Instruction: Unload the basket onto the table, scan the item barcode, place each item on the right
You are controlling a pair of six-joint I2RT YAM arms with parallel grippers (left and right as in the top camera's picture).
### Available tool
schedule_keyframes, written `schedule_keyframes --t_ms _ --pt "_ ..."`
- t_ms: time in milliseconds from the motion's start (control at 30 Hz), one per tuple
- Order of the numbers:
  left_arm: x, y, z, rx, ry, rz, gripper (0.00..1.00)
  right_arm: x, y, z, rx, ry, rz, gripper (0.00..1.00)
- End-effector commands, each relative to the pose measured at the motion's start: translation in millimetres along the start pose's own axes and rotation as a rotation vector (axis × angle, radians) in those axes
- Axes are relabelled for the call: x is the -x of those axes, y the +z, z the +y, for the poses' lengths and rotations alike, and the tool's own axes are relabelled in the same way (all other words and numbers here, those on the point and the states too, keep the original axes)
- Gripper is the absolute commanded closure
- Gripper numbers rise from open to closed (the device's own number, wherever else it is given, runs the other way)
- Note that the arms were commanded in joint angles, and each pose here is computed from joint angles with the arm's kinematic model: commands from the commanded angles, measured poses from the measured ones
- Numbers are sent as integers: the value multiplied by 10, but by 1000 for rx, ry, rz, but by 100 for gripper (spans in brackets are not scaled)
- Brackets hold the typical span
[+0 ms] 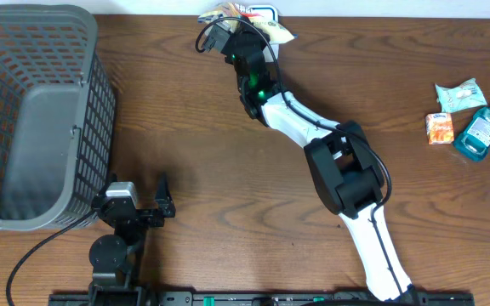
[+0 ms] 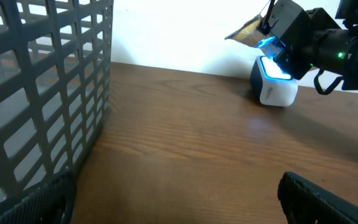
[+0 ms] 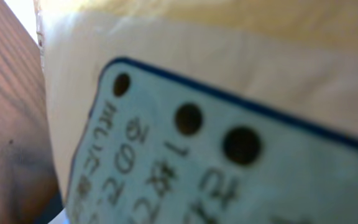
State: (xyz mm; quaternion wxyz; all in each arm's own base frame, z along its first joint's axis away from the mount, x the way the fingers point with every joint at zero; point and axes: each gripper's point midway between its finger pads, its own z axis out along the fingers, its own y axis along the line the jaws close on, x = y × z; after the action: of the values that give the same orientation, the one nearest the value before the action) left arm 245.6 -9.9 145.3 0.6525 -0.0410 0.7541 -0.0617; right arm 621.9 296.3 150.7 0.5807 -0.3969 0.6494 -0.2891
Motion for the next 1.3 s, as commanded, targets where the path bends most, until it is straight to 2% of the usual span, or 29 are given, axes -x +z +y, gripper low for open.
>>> schedule_keyframes --t_ms 0,100,233,367,567,733,933,1067,1267 --pt "-150 11 20 6 -5 42 2 146 -80 -611 -80 120 -24 99" --pt "-150 11 20 6 -5 42 2 255 -88 -811 -133 88 -88 99" --pt "-150 11 20 6 -5 42 2 243 -12 -700 -152 -116 -124 99" --pt "-150 11 20 6 -5 42 2 120 90 -471 -179 -240 -124 99" --pt "-150 11 20 6 -5 42 2 -90 189 85 -101 -285 -101 99" --pt "-150 11 20 6 -5 42 2 -204 136 617 78 -354 -47 99" --pt "-149 11 21 6 -5 42 2 -262 -6 964 178 -299 34 99" --pt "-150 11 20 6 -5 42 2 -151 -57 860 148 -247 44 99" --pt "-150 11 20 6 -5 42 2 30 -247 -99 33 -146 134 99"
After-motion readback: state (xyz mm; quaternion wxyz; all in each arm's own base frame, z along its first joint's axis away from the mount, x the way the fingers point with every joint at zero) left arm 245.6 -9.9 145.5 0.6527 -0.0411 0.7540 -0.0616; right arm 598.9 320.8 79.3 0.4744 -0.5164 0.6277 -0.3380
